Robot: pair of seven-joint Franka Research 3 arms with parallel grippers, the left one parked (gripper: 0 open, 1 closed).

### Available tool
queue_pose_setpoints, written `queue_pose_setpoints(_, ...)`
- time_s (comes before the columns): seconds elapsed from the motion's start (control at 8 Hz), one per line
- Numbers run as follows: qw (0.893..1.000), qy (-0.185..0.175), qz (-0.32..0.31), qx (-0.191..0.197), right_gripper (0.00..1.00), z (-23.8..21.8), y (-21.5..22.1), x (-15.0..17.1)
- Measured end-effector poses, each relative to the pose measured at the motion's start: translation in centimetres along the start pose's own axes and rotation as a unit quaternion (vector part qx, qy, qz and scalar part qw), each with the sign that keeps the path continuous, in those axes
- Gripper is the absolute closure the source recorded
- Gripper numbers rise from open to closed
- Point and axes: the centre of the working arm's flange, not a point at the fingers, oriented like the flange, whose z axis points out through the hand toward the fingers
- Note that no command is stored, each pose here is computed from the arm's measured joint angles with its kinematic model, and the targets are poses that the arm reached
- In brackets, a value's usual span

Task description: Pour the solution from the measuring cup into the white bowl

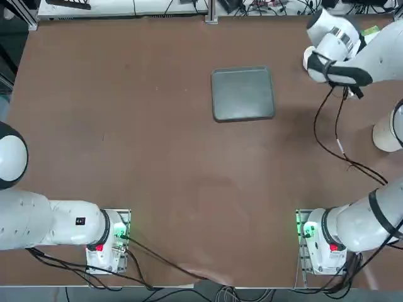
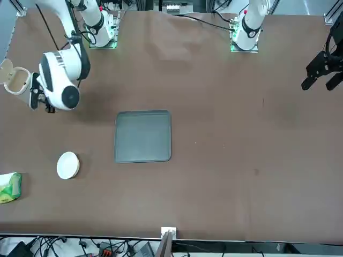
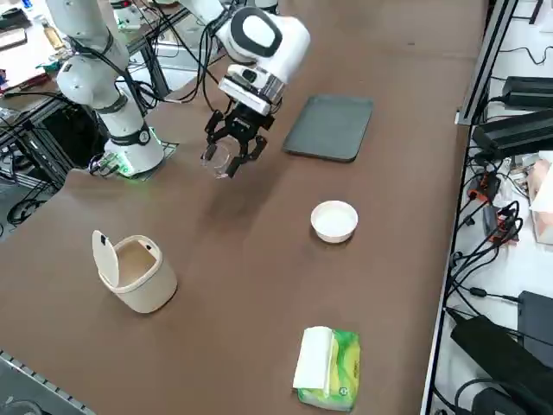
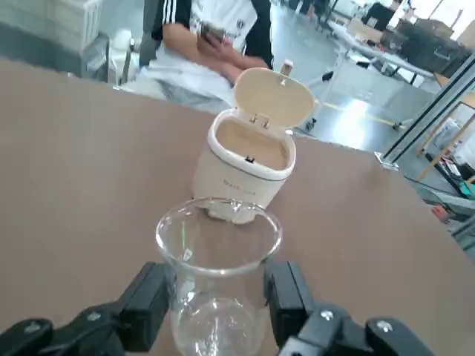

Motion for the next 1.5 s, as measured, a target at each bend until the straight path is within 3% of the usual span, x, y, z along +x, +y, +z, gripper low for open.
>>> queue_pose_setpoints(0.75,0.993,0.072,0.086,0.028,0.26,3.5,0.9,-10.0)
queue_pose_setpoints(1.5,0.981,0.096,0.161,0.057,0.26,3.8,-2.0,-14.0)
